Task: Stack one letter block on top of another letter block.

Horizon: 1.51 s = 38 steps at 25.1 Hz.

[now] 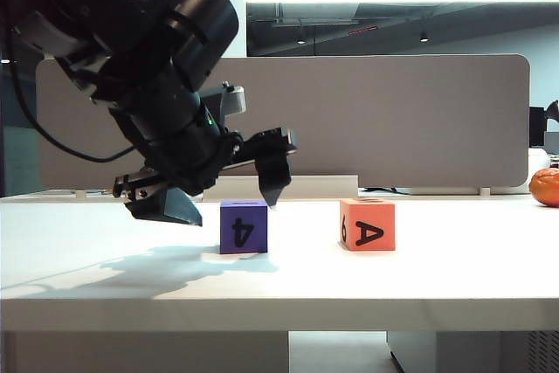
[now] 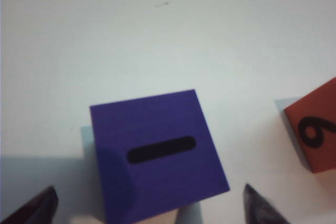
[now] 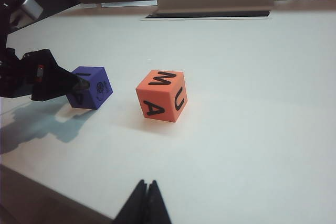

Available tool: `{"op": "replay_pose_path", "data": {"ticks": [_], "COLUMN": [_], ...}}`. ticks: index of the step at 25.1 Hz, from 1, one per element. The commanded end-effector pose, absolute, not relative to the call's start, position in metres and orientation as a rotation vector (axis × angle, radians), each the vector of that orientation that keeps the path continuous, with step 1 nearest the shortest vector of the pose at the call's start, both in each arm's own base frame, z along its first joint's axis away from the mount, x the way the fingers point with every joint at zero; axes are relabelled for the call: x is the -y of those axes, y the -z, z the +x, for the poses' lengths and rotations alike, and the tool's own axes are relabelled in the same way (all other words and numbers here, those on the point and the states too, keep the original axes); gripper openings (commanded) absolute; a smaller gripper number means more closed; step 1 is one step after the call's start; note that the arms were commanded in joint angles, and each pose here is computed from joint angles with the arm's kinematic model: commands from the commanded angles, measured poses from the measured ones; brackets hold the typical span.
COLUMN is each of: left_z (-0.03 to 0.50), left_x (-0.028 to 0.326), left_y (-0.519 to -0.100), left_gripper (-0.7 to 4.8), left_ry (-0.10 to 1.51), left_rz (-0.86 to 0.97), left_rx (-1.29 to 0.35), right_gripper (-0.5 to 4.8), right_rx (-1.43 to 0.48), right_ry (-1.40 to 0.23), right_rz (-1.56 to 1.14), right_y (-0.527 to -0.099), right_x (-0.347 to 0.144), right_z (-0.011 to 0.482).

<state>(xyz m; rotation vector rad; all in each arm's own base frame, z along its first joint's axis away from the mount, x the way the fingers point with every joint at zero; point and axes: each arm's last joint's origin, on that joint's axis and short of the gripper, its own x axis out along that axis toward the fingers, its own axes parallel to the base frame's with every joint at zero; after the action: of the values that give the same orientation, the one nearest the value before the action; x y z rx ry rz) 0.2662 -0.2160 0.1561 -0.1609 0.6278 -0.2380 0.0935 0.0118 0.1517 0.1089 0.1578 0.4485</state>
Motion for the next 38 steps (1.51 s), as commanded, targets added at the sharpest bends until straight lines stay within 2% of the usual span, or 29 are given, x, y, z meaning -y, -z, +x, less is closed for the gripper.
{"op": "replay_pose_path", "data": {"ticks": [1,4,5,9,11,14,24,26,28,29,32,38], "left_z": [0.269,0.269,0.270,0.271,0.272,0.273,0.276,0.280,0.285,0.287,0.296,0.336], "left_x": [0.219,0.219,0.220,0.221,0.222,0.222,0.225,0.229,0.231,0.232,0.233,0.203], "left_y": [-0.155,-0.153,-0.152,-0.155,-0.157,-0.158,-0.166,-0.173,-0.182,-0.186,-0.197,-0.227], "left_gripper": [4.79,4.68,4.15,2.99,2.21,1.78,1.94,2.77,4.23,4.79,4.79,4.79], "left_ry": [0.239,0.227,0.224,0.232,0.238,0.242,0.282,0.324,0.354,0.367,0.382,0.518], "left_rz": [-0.172,-0.165,-0.166,-0.184,-0.195,-0.204,-0.217,-0.153,-0.053,-0.002,0.079,0.018], "left_rx": [-0.605,-0.604,-0.598,-0.569,-0.551,-0.538,-0.506,-0.479,-0.436,-0.420,-0.396,-0.490], "right_gripper": [0.00,0.00,0.00,0.00,0.00,0.00,0.00,0.00,0.00,0.00,0.00,0.00], "right_rx": [-0.144,-0.144,-0.144,-0.144,-0.145,-0.144,-0.145,-0.145,-0.145,-0.145,-0.145,-0.146], "right_ry": [-0.451,-0.451,-0.452,-0.454,-0.454,-0.454,-0.454,-0.454,-0.454,-0.454,-0.455,-0.455], "right_rz": [0.108,0.108,0.108,0.109,0.109,0.109,0.109,0.109,0.109,0.109,0.109,0.109], "right_y": [-0.152,-0.152,-0.152,-0.152,-0.152,-0.152,-0.152,-0.152,-0.152,-0.152,-0.152,-0.152], "right_x": [-0.012,-0.012,-0.012,-0.012,-0.012,-0.012,-0.012,-0.012,-0.012,-0.012,-0.012,-0.012], "right_z": [0.094,0.094,0.094,0.094,0.094,0.094,0.094,0.094,0.094,0.094,0.094,0.094]}}
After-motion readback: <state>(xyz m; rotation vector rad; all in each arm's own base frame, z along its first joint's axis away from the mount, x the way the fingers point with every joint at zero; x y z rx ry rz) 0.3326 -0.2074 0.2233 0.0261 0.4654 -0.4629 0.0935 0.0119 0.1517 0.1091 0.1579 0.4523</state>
